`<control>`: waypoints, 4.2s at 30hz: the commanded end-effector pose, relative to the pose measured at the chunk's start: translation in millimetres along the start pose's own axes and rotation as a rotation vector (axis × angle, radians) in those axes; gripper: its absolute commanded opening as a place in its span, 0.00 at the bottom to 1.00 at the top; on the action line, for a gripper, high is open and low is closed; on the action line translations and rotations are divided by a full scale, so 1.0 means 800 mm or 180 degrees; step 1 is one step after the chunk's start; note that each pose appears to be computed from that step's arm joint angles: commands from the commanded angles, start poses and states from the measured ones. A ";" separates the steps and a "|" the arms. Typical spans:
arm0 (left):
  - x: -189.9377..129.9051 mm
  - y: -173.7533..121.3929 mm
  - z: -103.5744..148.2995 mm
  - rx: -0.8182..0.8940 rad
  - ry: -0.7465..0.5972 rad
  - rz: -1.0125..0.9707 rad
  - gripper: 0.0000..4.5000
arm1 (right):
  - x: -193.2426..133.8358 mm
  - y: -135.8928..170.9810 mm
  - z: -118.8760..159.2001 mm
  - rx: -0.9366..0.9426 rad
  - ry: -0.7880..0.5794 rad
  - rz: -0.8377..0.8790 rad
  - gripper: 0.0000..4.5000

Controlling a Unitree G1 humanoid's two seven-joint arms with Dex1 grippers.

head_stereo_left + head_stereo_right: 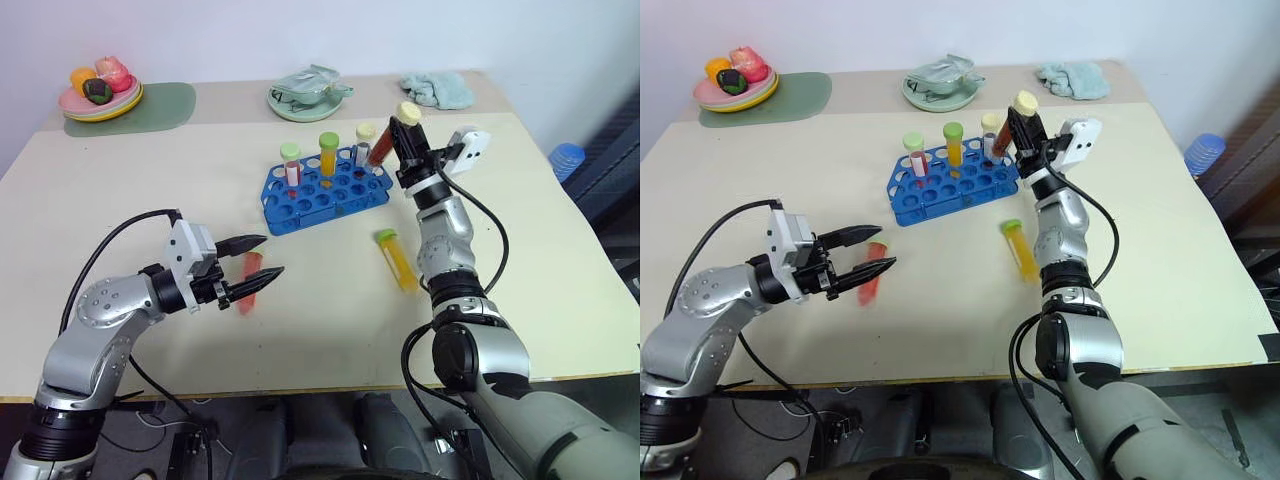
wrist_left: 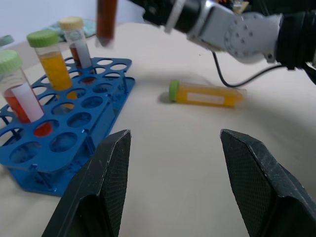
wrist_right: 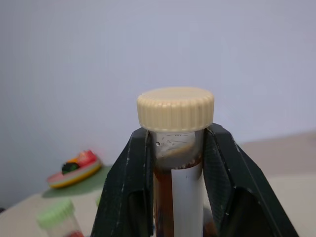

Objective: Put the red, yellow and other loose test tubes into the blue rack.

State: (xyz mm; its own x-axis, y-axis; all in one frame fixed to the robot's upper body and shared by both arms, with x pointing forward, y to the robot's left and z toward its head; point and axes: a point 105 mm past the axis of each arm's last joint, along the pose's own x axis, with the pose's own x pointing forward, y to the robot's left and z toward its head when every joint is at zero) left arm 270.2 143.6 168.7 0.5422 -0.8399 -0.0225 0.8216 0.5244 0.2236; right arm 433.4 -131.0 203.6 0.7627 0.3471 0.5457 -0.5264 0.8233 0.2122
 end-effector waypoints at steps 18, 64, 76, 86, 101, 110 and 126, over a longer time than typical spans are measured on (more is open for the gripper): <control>-0.002 0.008 0.023 0.0083 -0.0202 0.0325 0.65 | 0.001 -0.004 -0.003 -0.0430 0.0165 0.0157 0.17; 0.019 -0.001 0.008 0.0049 -0.0086 -0.0093 0.65 | -0.079 0.041 0.046 -0.0971 0.2813 0.0643 0.94; 0.051 -0.005 0.001 0.0008 -0.0221 -0.0409 0.65 | -0.116 0.050 0.028 -0.0362 0.4233 0.0272 0.94; 0.072 -0.011 -0.010 0.0033 -0.0194 -0.0815 0.65 | -0.123 0.001 -0.011 -0.0456 0.4749 -0.0284 0.94; 0.086 -0.021 -0.020 0.0057 -0.0192 -0.1039 0.65 | -0.109 -0.012 -0.047 -0.0929 0.5106 -0.0147 0.94; 0.090 -0.026 -0.022 0.0053 -0.0247 -0.1019 0.65 | -0.120 -0.019 -0.052 -0.1115 0.5260 -0.0054 0.53; 0.089 -0.027 -0.026 0.0038 -0.0234 -0.1074 0.65 | -0.126 -0.024 -0.036 -0.1141 0.5243 -0.0052 0.53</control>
State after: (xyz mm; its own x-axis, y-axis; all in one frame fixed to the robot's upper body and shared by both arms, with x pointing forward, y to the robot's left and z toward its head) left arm 296.0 74.5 139.9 0.2334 -0.9720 -0.0279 0.9526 0.2228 0.2073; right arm 386.1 -161.9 133.0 0.4858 0.2327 -0.8425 -0.5970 0.7924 -0.1254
